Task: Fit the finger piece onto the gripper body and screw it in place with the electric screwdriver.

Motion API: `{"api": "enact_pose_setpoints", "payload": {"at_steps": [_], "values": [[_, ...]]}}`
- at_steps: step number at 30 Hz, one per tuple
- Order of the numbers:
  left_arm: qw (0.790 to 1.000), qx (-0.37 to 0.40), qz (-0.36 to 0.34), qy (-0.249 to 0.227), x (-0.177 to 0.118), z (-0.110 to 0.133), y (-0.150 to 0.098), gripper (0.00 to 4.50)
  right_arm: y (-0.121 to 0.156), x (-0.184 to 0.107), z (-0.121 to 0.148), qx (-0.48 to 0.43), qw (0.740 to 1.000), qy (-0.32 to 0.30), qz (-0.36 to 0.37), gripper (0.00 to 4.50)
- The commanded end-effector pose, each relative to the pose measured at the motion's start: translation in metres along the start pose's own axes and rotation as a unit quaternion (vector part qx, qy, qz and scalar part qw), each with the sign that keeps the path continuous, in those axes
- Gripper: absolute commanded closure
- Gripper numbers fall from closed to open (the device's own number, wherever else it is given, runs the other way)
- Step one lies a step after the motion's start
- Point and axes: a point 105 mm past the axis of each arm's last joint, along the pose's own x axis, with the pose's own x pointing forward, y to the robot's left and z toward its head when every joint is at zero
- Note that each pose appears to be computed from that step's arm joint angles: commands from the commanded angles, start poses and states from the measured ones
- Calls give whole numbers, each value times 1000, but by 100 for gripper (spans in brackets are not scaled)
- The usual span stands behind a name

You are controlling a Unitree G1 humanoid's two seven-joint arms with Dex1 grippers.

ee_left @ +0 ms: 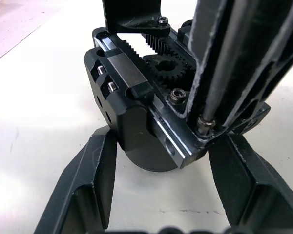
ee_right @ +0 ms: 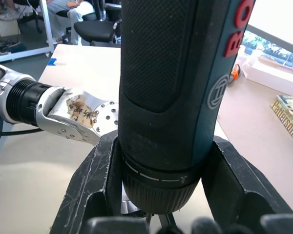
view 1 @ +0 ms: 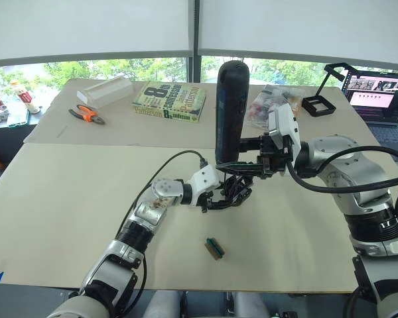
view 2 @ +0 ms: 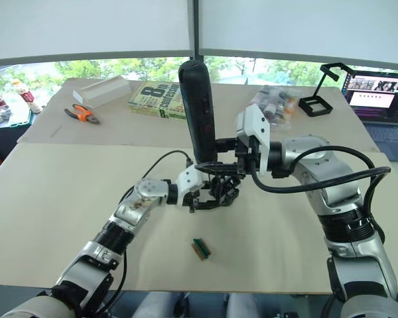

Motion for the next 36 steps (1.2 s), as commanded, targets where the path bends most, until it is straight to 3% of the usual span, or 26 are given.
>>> {"api": "enact_pose_setpoints", "payload": {"at_steps": [1,10,19,30,34,36], "values": [[998,51,7,-47,4,38,8,221,-3,-8,-51,54,993,103,-22,260],[997,53,7,-47,7,41,10,221,9,0,-50,35,993,110,-12,260],[998,52,8,-45,5,39,11,221,-9,-16,-70,66,988,119,-73,260],[998,52,10,-45,4,39,12,221,-7,-19,-73,65,988,122,-69,260],[998,53,9,-44,4,39,12,221,-10,-17,-55,43,993,85,-66,260],[998,54,8,-43,4,39,12,221,-5,-12,-21,26,999,5,-39,260]]}}
